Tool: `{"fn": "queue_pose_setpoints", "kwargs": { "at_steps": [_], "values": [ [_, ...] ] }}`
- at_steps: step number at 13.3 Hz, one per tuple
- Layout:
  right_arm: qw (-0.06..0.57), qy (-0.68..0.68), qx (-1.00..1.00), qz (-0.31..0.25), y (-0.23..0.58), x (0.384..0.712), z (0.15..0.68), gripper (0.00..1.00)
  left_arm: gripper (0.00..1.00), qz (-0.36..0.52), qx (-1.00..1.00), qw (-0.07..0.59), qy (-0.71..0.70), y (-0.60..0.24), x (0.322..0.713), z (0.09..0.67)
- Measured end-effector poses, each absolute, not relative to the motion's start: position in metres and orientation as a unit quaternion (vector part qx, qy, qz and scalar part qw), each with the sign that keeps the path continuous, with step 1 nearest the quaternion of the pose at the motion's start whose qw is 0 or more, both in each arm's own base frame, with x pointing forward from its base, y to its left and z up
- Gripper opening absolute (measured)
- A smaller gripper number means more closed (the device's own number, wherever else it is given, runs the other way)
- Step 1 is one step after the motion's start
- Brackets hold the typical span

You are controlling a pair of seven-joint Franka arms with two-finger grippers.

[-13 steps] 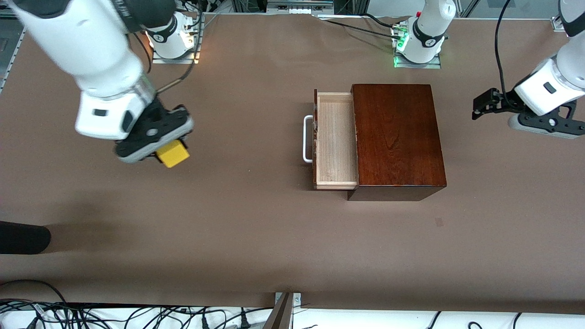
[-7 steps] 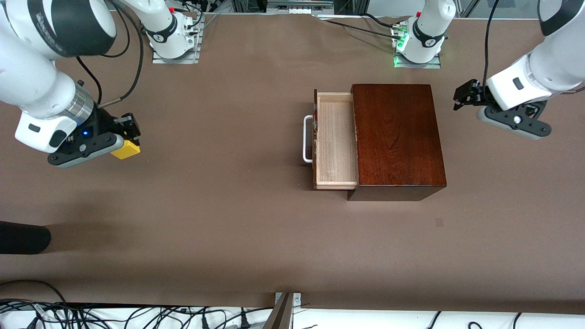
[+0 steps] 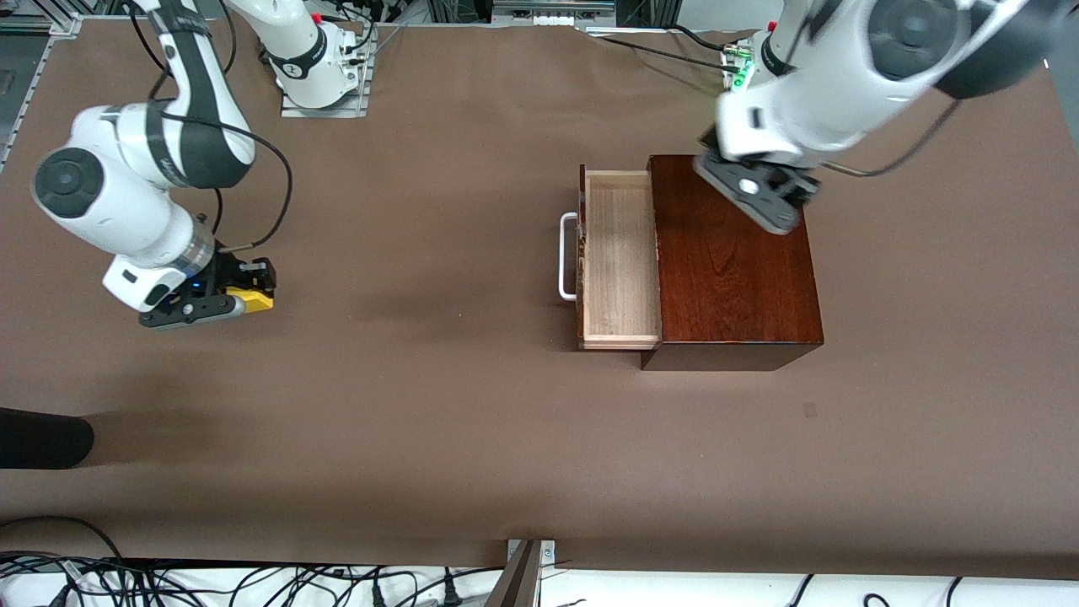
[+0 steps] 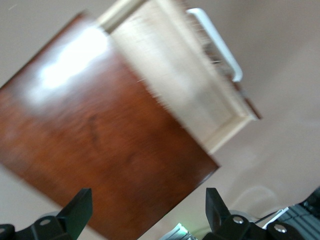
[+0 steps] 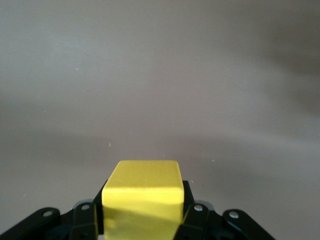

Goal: Open drawer, take yellow block, close drawer
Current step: 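Place the cube with the right gripper while the left gripper pushes the drawer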

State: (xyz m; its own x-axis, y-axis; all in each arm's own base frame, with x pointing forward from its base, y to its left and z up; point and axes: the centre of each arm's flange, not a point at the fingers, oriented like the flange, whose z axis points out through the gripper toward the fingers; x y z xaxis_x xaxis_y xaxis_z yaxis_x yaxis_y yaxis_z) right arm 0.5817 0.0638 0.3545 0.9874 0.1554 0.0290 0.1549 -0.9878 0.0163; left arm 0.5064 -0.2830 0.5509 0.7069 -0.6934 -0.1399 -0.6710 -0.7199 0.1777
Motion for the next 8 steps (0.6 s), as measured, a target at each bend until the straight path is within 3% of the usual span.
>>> {"fn": "queue_pose_setpoints", "kwargs": {
  "at_steps": [4,8],
  "values": [
    [-0.005,0.028,0.999,0.037,0.049,0.552,0.279,0.56,1.00,-0.021,0.877,0.108,-0.467,-0.358,0.520,0.519],
    [-0.030,-0.020,0.999,0.015,0.044,0.538,0.237,0.56,1.00,0.015,0.809,0.146,-0.569,-0.409,0.527,0.462]
  ]
}}
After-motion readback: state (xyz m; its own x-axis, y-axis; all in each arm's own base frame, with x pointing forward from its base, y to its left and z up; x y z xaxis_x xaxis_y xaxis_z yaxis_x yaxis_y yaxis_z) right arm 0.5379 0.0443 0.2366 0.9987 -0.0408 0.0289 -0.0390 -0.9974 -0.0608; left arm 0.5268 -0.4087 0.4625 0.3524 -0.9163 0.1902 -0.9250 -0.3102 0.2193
